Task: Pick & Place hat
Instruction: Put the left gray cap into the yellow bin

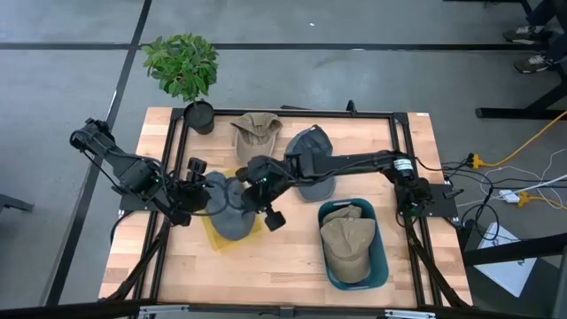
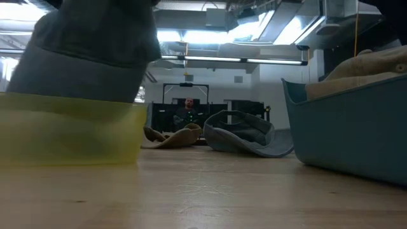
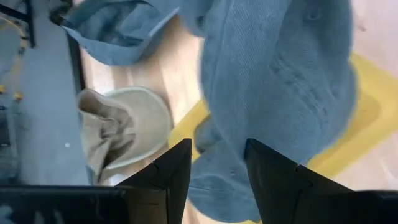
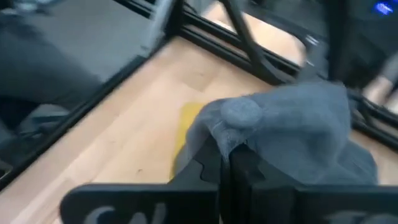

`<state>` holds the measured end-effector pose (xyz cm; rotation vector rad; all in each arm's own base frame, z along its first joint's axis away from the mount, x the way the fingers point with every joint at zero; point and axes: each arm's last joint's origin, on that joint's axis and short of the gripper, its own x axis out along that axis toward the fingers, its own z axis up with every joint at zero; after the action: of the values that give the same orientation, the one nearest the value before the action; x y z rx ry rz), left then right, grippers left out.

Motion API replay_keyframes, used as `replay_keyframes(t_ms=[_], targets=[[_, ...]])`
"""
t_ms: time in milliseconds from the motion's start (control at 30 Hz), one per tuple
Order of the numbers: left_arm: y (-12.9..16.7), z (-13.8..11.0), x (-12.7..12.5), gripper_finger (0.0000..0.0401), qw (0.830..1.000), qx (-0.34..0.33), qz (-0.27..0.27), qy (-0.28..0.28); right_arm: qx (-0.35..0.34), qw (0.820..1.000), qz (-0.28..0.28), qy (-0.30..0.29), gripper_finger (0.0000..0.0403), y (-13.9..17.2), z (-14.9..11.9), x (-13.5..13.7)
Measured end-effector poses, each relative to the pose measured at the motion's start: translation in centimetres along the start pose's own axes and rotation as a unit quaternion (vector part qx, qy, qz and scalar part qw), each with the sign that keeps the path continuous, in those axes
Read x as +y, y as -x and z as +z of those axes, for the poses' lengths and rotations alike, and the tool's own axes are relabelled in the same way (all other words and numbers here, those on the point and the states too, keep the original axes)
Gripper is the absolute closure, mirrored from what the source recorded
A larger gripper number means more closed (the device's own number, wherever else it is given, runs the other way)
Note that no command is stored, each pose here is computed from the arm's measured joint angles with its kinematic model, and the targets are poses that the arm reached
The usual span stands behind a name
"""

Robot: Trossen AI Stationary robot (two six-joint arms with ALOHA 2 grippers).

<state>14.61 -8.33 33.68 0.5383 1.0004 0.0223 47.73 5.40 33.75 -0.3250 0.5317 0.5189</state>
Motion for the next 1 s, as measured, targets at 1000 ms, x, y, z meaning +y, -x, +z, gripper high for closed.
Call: replay_keyframes(t_ms=[1000], targets=[[5.0, 1.0, 3.3, 0.0281, 0.992, -0.110, 0.041, 0.042, -0.127, 0.992, 0.013, 0.011, 0.0392, -4.3, -7.4, -3.3]])
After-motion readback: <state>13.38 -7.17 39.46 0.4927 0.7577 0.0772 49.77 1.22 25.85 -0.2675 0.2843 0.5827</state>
